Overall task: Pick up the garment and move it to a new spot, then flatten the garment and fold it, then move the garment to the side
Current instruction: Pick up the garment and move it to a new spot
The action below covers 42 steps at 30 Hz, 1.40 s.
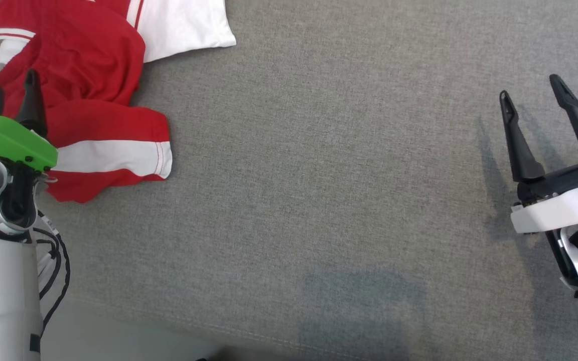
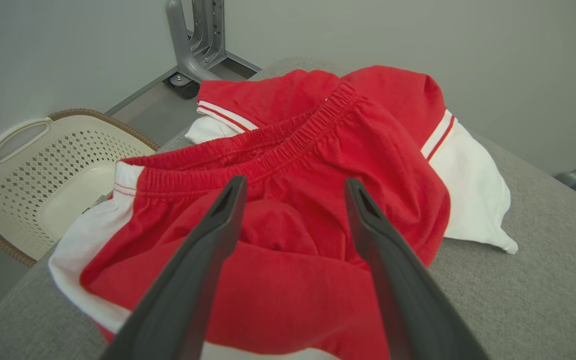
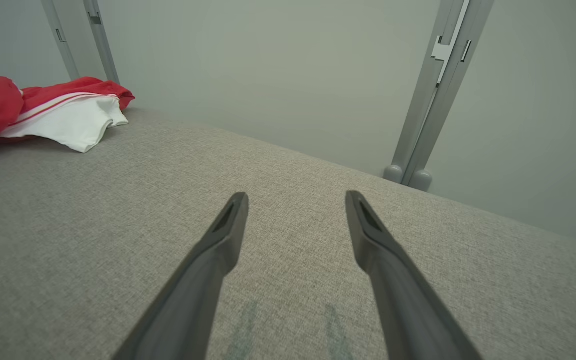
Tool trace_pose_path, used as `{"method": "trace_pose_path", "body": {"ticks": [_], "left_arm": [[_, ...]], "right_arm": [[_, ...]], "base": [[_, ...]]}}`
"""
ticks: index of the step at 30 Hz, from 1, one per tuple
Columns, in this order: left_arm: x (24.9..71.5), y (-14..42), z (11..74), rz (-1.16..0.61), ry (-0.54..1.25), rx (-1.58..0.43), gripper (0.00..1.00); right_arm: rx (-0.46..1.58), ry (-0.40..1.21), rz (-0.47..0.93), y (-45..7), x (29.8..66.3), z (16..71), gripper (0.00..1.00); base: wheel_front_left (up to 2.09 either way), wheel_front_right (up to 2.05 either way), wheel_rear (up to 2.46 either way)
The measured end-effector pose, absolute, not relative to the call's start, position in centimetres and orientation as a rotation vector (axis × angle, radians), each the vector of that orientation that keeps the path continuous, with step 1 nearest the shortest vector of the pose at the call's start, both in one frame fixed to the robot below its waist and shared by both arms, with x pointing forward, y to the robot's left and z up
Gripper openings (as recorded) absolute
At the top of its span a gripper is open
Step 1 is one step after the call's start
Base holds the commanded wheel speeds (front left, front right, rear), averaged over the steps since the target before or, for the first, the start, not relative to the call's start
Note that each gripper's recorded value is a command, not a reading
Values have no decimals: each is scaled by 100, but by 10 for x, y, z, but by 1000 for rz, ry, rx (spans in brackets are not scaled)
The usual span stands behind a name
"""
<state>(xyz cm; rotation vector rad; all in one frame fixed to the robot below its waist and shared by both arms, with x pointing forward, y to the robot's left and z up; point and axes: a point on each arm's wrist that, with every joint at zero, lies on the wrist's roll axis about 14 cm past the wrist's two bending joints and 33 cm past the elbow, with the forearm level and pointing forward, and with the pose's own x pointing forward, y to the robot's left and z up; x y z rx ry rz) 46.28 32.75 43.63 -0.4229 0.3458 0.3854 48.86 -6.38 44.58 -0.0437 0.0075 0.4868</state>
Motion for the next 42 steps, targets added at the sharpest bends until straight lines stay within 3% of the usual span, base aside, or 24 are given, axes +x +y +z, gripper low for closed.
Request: {"method": "trace_pose_path", "body": {"ticks": [8,16,17,18,19,33,42], "left_arm": [[456,317,372,407,553,-359,100],[451,326,360,450,593,-350,98],[453,325,361,448,585,-350,47],[454,324,362,441,579,-346,11],[456,320,363,418,578,-341,0],[476,322,403,354,360,-255,0],[501,317,479,222,130,-109,0]], "right_arm": [[-60,74,497,-68,498,410,100],[-47,84,535,-55,501,402,100],[-46,85,538,-54,501,401,100],[-45,85,542,-53,500,401,100],[-44,85,545,-52,500,401,100],[-44,73,543,-54,497,410,100],[3,26,537,-44,489,431,100]], "base": [[0,0,0],[0,0,0],[0,0,0],[0,0,0],[0,0,0],[0,0,0],[0,0,0]]}}
